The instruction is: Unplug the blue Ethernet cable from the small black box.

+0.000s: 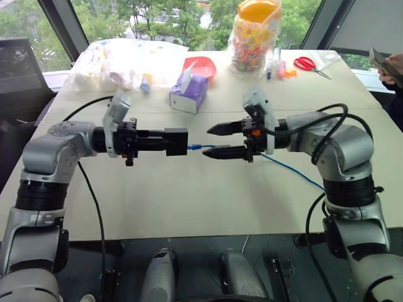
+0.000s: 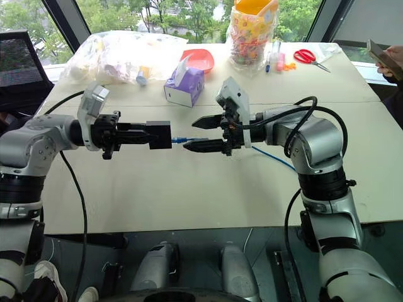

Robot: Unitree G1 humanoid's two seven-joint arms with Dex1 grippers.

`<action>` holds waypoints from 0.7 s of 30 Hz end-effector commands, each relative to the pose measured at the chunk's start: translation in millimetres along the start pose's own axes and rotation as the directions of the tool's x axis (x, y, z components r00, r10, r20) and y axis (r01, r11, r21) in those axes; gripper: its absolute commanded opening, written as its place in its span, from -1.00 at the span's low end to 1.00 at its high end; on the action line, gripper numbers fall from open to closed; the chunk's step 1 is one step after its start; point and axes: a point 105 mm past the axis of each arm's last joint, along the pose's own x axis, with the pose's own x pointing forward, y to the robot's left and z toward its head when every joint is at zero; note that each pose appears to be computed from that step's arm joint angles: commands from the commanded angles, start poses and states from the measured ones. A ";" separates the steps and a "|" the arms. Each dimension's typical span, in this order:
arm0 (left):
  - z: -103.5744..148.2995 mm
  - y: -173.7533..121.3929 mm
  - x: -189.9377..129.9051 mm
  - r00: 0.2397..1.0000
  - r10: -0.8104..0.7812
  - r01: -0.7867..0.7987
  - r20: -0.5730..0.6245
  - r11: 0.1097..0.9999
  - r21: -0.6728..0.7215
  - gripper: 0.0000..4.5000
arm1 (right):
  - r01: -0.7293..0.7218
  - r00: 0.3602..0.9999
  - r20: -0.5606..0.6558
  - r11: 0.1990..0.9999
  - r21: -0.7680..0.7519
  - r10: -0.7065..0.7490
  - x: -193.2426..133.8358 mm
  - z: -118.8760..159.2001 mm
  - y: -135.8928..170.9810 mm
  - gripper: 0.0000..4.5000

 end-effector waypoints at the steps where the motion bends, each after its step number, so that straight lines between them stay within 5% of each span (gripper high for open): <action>1: 18.2 -9.4 0.5 0.999 -0.040 0.038 0.028 0.997 0.060 -0.80 | -0.003 1.000 0.024 1.000 -0.016 0.003 1.3 12.5 0.3 0.18; 21: 20.7 -16.3 4.1 0.997 -0.072 0.070 0.021 0.995 0.074 -0.80 | -0.068 0.998 -0.011 0.998 0.011 0.068 13.6 3.8 7.0 0.18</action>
